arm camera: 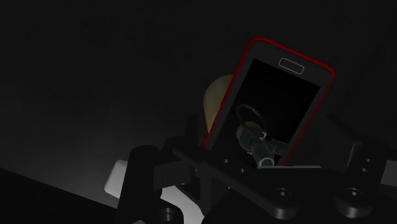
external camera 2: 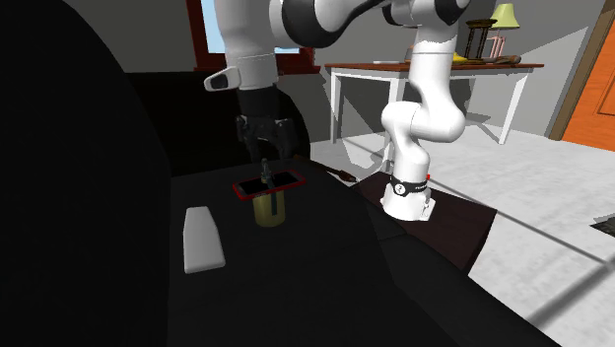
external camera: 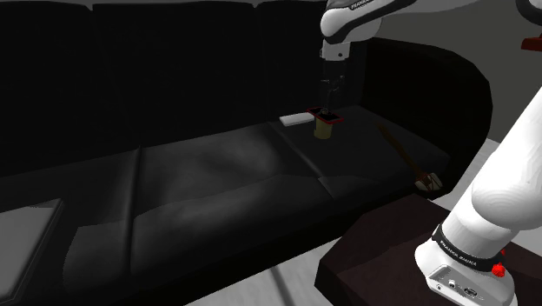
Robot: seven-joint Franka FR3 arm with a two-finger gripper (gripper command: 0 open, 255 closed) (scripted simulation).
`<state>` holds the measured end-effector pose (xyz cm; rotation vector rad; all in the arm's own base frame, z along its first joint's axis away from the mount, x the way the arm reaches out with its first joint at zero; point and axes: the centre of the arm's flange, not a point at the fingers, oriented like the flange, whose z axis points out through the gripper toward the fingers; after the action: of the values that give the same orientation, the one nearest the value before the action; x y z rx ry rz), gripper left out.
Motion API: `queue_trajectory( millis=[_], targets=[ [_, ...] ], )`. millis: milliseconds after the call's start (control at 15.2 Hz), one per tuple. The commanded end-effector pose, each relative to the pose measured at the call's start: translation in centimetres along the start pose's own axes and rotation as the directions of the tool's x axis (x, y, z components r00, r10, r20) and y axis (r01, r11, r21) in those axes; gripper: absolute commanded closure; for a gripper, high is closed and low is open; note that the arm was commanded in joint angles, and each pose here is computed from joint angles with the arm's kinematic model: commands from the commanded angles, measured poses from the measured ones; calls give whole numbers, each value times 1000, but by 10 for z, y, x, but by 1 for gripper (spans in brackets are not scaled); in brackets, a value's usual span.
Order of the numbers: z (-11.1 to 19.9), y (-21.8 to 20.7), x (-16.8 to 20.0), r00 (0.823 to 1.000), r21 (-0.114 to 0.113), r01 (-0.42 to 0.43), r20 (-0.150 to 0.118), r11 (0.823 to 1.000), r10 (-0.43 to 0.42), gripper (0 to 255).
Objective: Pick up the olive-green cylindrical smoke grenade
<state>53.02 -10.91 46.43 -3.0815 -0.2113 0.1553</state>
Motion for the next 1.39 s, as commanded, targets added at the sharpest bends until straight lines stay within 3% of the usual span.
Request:
queue_trajectory(
  millis=[0, 198, 264, 858, 1320],
  targets=[
    [11, 0, 0, 1000, 0, 0, 0, 1000, 0, 0],
    [19, 1, 1, 1000, 0, 0, 0, 1000, 0, 0],
    [19, 0, 1, 1000, 0, 0, 0, 1000, 0, 255],
    [19, 1, 1, 1000, 0, 0, 0, 1000, 0, 255],
    [-18, -1, -2, 1000, 0, 0, 0, 1000, 0, 255]
  ],
)
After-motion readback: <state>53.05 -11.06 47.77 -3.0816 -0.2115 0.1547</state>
